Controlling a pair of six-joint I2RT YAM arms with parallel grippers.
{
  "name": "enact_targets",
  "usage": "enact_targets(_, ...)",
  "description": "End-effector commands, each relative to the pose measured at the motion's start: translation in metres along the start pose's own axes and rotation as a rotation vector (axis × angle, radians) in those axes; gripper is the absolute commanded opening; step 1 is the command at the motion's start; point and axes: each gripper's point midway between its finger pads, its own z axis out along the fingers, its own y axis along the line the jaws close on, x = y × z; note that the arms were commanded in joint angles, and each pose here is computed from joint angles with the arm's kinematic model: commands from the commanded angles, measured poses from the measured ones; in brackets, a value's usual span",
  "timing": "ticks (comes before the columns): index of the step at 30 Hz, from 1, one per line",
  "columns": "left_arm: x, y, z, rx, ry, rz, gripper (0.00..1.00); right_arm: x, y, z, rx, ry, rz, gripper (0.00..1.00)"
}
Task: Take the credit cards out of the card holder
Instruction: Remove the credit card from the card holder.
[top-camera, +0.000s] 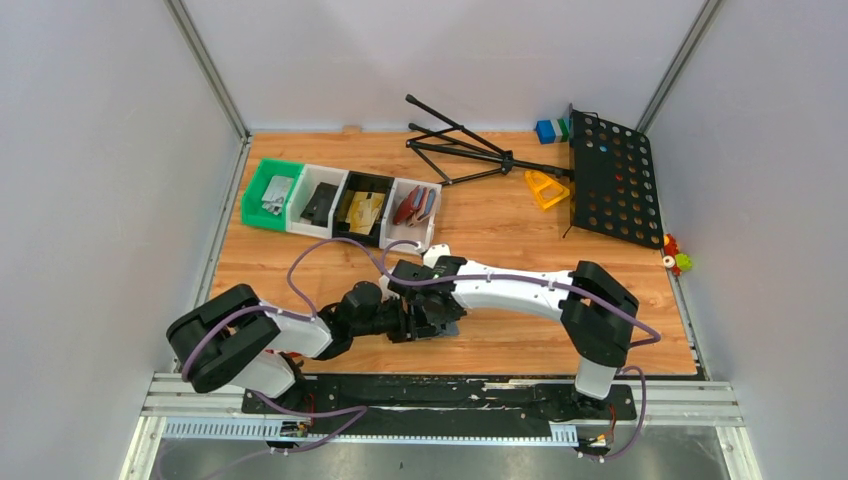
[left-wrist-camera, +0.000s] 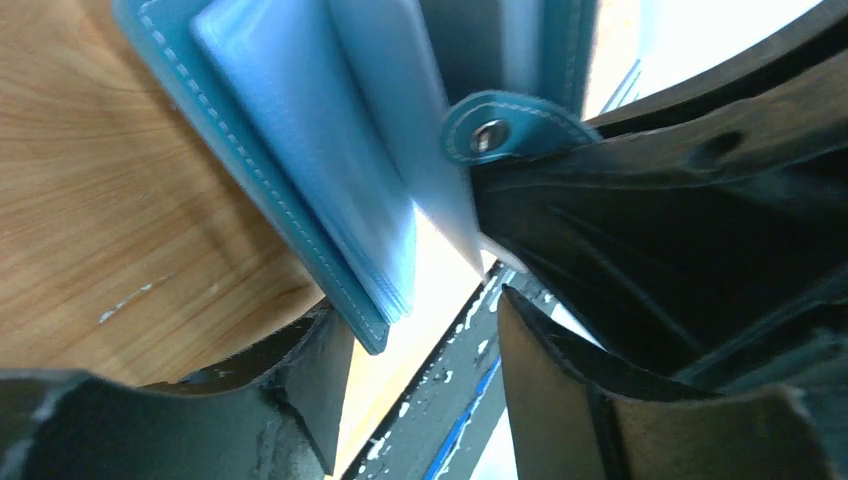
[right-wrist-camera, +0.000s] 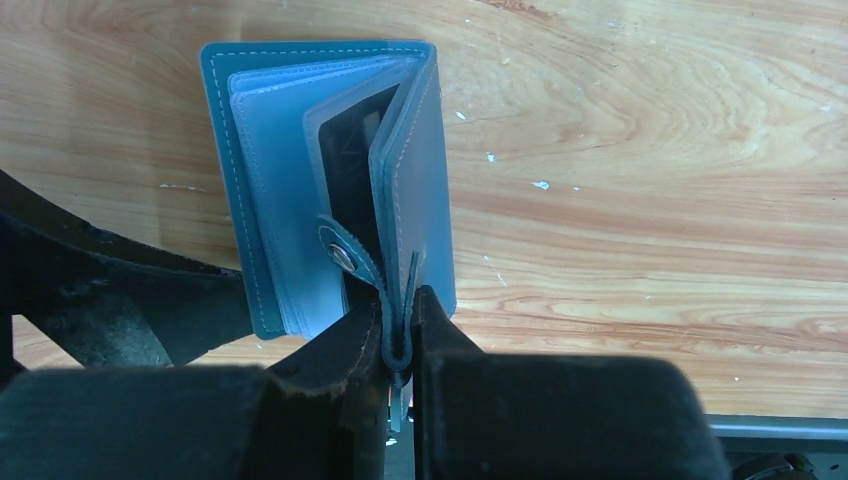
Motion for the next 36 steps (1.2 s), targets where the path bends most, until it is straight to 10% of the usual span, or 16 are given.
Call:
enact_targets(1, -0.013, -0.018, -0.004, 0.048, -0.049, 0.057, 0.65, 0.005, 0.017, 0.004, -0.039, 0.013, 0.005, 0.0)
enact_targets(10, -0.017, -0.01, -0.004, -0.023, -0.053, 0.08, 0.7, 0.017, 0.053, -0.001, -0.33, 0.065, 0.072, 0.0)
enact_targets(15, -0.023, 0.0, -0.003, -0.087, -0.078, 0.07, 0.62, 0.018, 0.052, -0.002, -0.339, 0.072, 0.074, 0.0)
enact_targets(21, -0.026, 0.014, -0.011, -0.175, -0.103, 0.074, 0.3, 0.018, 0.038, -0.004, -0.283, 0.065, 0.066, 0.0)
enact_targets(36, -0.035, -0.007, -0.04, -0.06, -0.179, 0.108, 0.26, 0.029, 0.021, -0.019, -0.481, 0.025, 0.044, 0.0)
